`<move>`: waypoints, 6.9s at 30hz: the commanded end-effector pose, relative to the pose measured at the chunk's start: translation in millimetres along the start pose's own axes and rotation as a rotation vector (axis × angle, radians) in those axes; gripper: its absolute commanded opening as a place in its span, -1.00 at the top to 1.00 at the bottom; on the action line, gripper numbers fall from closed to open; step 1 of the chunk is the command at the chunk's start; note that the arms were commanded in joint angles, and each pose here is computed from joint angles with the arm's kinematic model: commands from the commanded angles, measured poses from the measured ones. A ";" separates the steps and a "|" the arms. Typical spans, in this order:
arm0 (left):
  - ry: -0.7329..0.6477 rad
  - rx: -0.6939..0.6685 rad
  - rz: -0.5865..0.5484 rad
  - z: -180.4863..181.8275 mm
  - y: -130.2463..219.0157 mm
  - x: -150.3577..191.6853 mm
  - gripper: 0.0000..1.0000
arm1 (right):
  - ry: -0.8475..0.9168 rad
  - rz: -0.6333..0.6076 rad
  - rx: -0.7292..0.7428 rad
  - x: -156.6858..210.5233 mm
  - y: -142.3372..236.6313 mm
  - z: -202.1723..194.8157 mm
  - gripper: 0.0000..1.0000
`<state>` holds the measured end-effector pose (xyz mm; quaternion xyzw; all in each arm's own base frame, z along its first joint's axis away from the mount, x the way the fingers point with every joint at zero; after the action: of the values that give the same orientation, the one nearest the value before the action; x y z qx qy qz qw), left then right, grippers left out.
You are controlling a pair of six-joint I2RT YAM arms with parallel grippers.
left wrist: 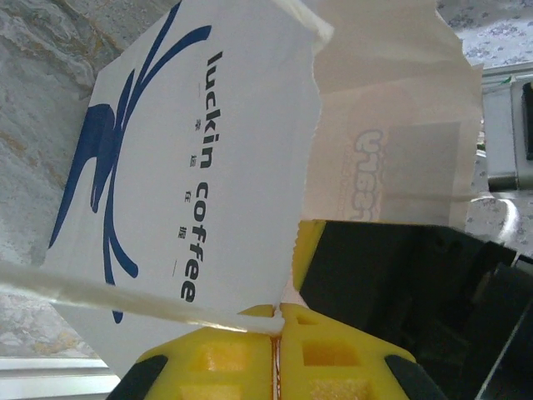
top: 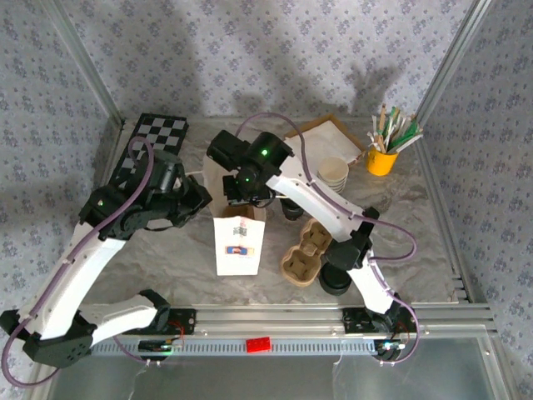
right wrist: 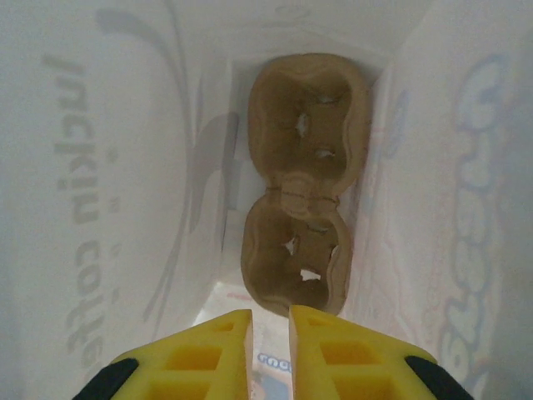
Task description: Pack the takeout coffee
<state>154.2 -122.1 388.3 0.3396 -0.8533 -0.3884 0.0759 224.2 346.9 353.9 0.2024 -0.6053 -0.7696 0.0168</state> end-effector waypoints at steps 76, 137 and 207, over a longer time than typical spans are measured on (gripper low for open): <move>-0.049 0.017 0.115 0.4 -5.5 16.6 0.72 | 0.180 -0.041 -0.111 13.5 20.4 28.9 0.83; 0.012 -0.004 0.075 18.4 -5.4 22.6 1.00 | 0.202 0.062 0.189 -4.5 -109.4 -7.9 1.00; -0.052 -0.072 0.035 4.9 -12.5 15.5 0.91 | 0.314 -0.093 0.242 3.2 -131.6 -26.5 1.00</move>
<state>149.6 -138.8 367.9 0.3064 -0.8495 -0.4216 0.0823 251.8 355.6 231.2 0.3382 -0.6683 -0.6602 0.0557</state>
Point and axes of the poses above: each hand's point on the last joint's axis, 136 mm out from that joint toward the fingers, its own y axis back along the fingers, its own z axis along the line the jaws close on, x = y × z, the point moved 10 cm from there along y, back along the fingers, and after that the axes turned 7 degrees about y, right-handed, at the moved point
